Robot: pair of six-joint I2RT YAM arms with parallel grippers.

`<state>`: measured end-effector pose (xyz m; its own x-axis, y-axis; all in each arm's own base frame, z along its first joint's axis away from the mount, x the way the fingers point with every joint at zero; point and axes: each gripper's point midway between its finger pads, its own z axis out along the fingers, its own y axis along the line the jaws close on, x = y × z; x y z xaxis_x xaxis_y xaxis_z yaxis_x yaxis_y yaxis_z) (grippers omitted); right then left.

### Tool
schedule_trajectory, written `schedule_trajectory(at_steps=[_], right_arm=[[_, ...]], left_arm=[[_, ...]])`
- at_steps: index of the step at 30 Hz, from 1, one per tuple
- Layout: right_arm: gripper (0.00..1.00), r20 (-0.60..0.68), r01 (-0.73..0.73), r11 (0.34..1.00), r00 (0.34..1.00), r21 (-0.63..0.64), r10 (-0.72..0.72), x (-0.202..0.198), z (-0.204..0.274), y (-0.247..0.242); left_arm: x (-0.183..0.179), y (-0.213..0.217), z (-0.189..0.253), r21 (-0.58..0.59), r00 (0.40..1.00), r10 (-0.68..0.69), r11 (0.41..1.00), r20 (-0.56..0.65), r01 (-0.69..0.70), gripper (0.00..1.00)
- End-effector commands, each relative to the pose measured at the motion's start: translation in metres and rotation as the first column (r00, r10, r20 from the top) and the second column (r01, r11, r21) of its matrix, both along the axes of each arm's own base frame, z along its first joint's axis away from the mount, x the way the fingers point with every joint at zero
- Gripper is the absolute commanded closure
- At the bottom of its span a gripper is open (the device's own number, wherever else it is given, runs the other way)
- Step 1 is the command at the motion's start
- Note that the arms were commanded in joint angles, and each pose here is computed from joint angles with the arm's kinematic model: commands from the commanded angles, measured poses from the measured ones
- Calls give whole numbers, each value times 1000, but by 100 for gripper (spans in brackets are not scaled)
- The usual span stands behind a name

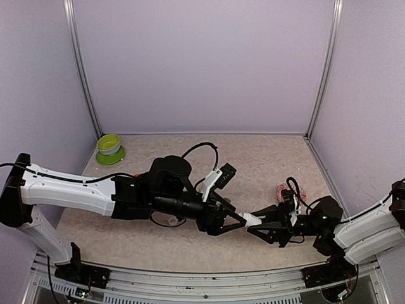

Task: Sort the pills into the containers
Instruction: Pass from the right arm to the left

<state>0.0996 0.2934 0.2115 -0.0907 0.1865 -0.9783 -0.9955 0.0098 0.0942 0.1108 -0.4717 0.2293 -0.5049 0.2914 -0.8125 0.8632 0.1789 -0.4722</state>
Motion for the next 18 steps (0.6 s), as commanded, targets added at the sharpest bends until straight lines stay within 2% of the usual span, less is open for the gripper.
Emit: schedule_trajectory(at_steps=[1, 5, 9, 18], right_arm=[[75, 22, -1, 999, 1000, 38, 0, 4, 13, 3], [75, 16, 2, 999, 1000, 37, -3, 5, 12, 4], [75, 17, 8, 999, 1000, 41, -9, 5, 13, 3], [75, 13, 16, 999, 1000, 29, -16, 7, 10, 3]], left_arm=[[-5, -10, 19, -59, 999, -33, 998, 22, 34, 30], [-4, -11, 18, -55, 999, -31, 998, 22, 33, 44], [-6, -12, 15, -47, 999, -43, 998, 17, 43, 49], [-7, -14, 9, -42, 999, -45, 998, 13, 45, 75]])
